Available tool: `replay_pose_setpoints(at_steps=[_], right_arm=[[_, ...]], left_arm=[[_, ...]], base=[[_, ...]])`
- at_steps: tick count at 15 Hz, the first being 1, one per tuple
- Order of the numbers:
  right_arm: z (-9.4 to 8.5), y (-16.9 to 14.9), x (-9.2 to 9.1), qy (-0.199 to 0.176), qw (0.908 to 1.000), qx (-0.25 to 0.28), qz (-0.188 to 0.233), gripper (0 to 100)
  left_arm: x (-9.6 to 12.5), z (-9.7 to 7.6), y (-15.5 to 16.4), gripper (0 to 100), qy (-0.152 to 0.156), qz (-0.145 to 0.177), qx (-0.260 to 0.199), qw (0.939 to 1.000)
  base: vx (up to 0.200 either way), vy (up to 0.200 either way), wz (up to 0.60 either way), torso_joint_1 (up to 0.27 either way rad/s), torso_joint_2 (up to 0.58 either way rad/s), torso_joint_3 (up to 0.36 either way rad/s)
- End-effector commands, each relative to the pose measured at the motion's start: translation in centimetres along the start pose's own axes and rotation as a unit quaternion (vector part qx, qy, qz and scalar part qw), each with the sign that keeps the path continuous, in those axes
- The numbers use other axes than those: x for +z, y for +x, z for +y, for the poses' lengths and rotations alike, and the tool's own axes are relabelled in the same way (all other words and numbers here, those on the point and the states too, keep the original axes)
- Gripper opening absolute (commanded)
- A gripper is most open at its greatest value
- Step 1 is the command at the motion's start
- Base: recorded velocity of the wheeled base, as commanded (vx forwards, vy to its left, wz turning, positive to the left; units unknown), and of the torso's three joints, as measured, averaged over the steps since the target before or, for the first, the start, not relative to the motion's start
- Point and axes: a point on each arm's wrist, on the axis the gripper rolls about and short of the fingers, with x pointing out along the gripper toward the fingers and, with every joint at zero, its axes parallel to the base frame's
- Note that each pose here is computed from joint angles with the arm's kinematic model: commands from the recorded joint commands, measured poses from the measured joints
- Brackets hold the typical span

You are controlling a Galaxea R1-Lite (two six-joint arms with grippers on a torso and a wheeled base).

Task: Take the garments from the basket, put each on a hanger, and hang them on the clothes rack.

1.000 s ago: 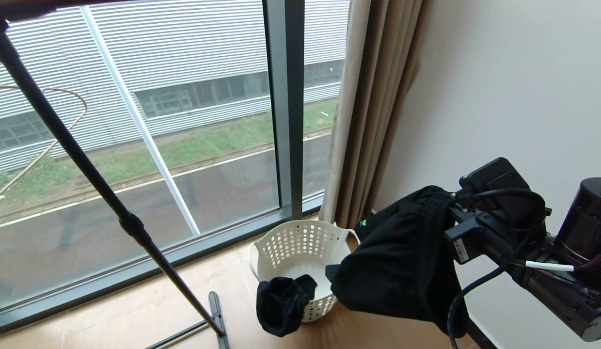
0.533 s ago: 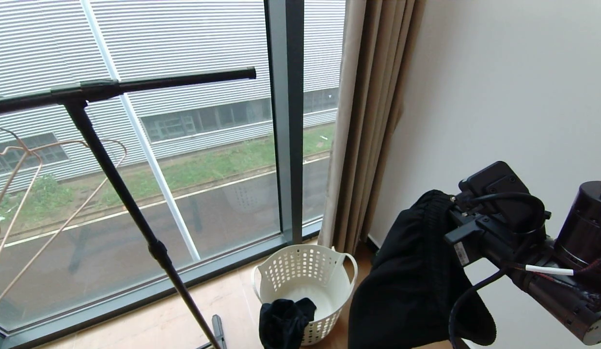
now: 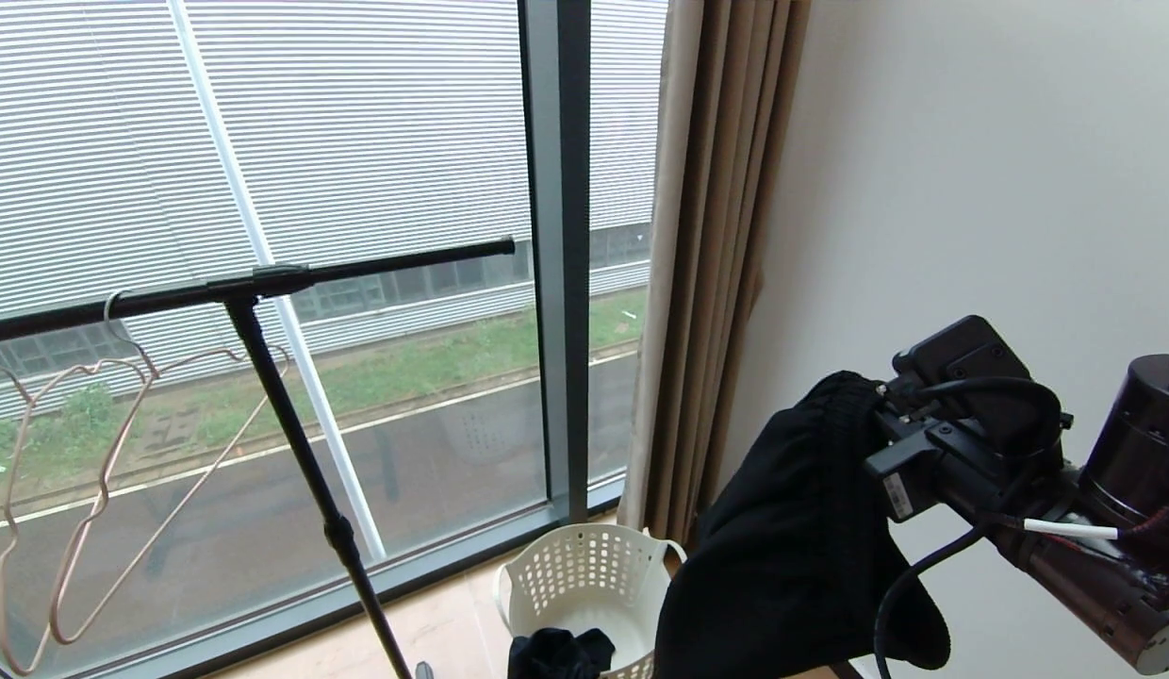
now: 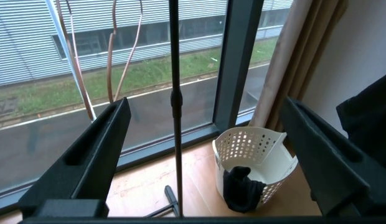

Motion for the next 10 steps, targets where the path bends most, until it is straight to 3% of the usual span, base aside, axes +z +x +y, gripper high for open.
replay_pose_setpoints(at_steps=[1, 10], right_arm=[[0.08, 0.07, -0.04, -0.001, 1.0, 0.001, 0.001, 0], [0.14, -0.04, -0.25, -0.005, 1.0, 0.003, 0.004, 0]], left_arm=[[-0.03, 0.0, 0.01, 100, 0.0, 0.0, 0.001, 1.0], [-0.06, 0.01, 0.02, 100, 0.001, 0.0, 0.002, 1.0]], base=[[0.0, 0.0, 0.0, 0.183, -0.37, -0.149], [0.0, 0.0, 0.0, 0.175, -0.36, -0.211]])
